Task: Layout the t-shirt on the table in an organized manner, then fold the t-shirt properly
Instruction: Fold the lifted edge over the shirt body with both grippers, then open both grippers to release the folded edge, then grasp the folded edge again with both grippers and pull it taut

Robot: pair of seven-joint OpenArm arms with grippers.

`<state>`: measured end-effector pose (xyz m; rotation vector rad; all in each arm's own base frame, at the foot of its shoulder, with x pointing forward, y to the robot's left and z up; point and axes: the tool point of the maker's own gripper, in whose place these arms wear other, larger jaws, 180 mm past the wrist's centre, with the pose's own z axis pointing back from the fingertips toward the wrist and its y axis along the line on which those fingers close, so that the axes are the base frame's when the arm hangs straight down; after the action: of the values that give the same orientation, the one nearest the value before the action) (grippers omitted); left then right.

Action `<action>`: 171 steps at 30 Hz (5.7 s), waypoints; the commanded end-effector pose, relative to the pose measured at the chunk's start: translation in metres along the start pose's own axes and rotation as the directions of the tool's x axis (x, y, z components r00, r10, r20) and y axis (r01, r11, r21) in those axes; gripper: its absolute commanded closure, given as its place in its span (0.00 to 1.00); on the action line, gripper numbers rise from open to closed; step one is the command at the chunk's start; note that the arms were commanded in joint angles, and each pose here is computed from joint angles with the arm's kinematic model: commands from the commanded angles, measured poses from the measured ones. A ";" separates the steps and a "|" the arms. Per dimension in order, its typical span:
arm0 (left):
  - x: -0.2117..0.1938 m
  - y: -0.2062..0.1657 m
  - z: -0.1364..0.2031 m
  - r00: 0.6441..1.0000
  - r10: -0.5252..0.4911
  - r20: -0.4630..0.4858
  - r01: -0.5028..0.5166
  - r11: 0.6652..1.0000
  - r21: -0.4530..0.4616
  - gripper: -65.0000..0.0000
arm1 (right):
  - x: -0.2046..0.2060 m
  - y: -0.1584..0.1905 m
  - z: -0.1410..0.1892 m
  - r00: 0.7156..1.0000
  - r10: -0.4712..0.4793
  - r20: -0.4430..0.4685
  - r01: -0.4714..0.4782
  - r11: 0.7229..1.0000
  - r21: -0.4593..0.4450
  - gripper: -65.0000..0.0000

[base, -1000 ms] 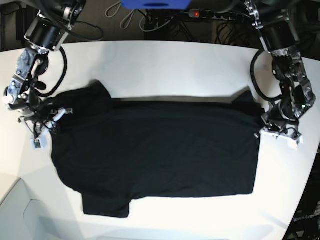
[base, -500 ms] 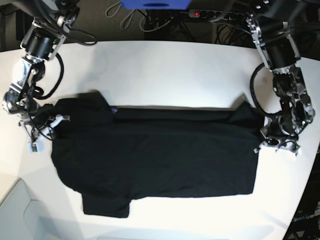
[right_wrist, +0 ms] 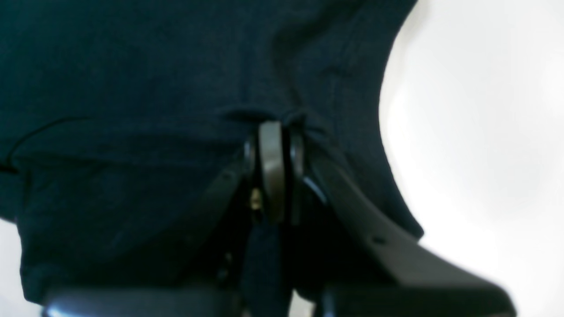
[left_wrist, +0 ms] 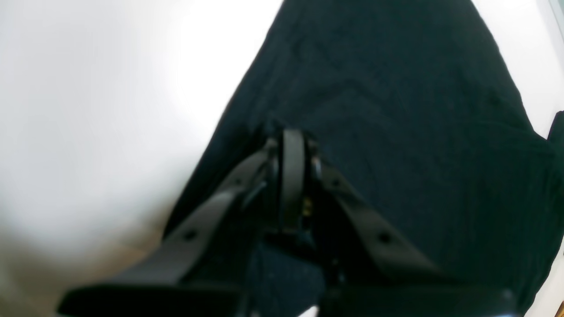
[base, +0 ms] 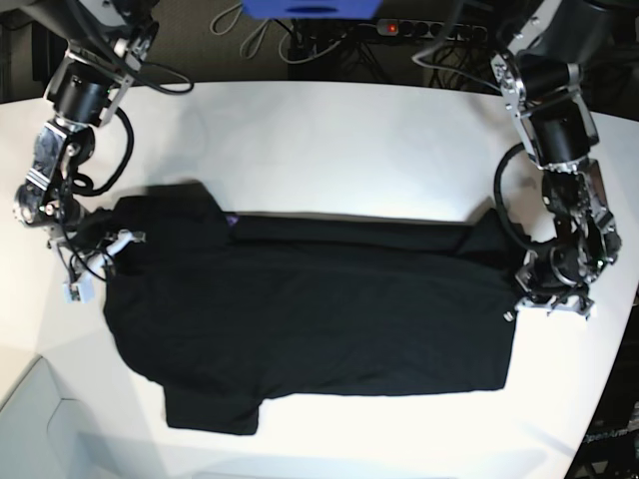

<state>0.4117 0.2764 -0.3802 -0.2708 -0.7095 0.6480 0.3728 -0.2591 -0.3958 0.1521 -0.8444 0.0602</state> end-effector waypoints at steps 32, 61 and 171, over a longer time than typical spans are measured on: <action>-0.028 0.032 0.044 0.991 -0.117 0.056 0.115 0.992 0.049 0.35 | -0.013 -0.032 0.054 0.997 0.001 0.075 0.011 0.987 -0.162 0.57; -0.057 0.015 0.006 0.981 -0.190 -0.043 0.192 0.981 0.033 0.36 | -0.025 -0.052 0.053 0.999 -0.024 0.035 0.030 0.983 -0.180 0.57; -0.040 0.009 0.077 0.932 -0.285 -0.225 0.289 0.957 -0.017 1.00 | 0.021 -0.053 0.144 0.775 0.456 -0.438 -0.614 0.707 -0.351 1.00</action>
<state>0.3184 0.2501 -0.3674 -0.2308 -0.4422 0.3333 0.2740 -0.3251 -0.3136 -0.5246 -0.4732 0.4362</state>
